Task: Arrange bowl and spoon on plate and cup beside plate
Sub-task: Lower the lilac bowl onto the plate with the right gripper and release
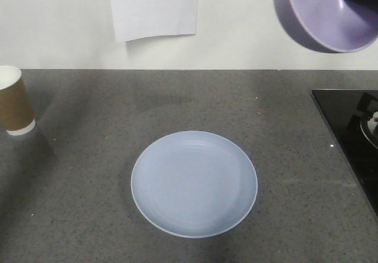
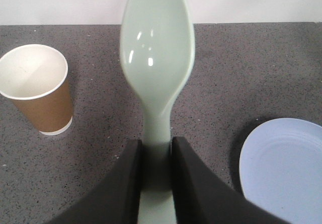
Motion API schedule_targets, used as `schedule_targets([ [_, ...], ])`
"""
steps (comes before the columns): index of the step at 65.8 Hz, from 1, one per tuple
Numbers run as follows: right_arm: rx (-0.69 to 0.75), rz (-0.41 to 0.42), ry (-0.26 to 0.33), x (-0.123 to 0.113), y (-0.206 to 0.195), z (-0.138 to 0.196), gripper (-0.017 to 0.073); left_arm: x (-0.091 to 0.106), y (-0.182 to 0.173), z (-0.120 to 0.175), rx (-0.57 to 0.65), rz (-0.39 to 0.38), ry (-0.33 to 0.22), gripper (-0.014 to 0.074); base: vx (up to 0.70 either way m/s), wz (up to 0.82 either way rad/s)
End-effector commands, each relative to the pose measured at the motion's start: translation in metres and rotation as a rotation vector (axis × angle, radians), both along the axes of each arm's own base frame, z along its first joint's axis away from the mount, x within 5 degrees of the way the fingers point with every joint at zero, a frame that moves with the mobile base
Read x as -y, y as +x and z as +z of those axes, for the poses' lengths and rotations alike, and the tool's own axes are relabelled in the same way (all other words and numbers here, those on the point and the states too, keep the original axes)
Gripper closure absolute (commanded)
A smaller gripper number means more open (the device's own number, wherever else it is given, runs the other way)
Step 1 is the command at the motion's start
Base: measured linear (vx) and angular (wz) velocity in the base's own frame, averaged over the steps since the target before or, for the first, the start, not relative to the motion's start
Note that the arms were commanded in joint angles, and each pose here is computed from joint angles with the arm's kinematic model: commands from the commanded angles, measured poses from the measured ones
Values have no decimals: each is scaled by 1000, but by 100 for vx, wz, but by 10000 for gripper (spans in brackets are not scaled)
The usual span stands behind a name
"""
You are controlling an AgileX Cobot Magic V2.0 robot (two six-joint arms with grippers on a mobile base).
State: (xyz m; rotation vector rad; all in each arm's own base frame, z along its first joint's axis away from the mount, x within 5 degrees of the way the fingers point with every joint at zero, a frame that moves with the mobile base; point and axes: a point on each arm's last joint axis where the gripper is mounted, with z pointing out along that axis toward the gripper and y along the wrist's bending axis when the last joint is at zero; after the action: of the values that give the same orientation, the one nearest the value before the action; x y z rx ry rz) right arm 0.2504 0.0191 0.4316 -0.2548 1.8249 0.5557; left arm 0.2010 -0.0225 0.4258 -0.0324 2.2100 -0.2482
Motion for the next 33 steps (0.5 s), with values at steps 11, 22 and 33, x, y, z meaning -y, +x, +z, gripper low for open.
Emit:
schedule_targets([
  [11,-183,371,-55,-55,47,-39,564,1,-4,16,99,1,-28,599,0,0],
  [22,-361,502,-210,-89,70,-96,562,1,-4,16,99,1,-28,599,0,0],
  [33,-427,563,-383,-111,80,-134,555,1,-4,16,99,1,-28,599,0,0],
])
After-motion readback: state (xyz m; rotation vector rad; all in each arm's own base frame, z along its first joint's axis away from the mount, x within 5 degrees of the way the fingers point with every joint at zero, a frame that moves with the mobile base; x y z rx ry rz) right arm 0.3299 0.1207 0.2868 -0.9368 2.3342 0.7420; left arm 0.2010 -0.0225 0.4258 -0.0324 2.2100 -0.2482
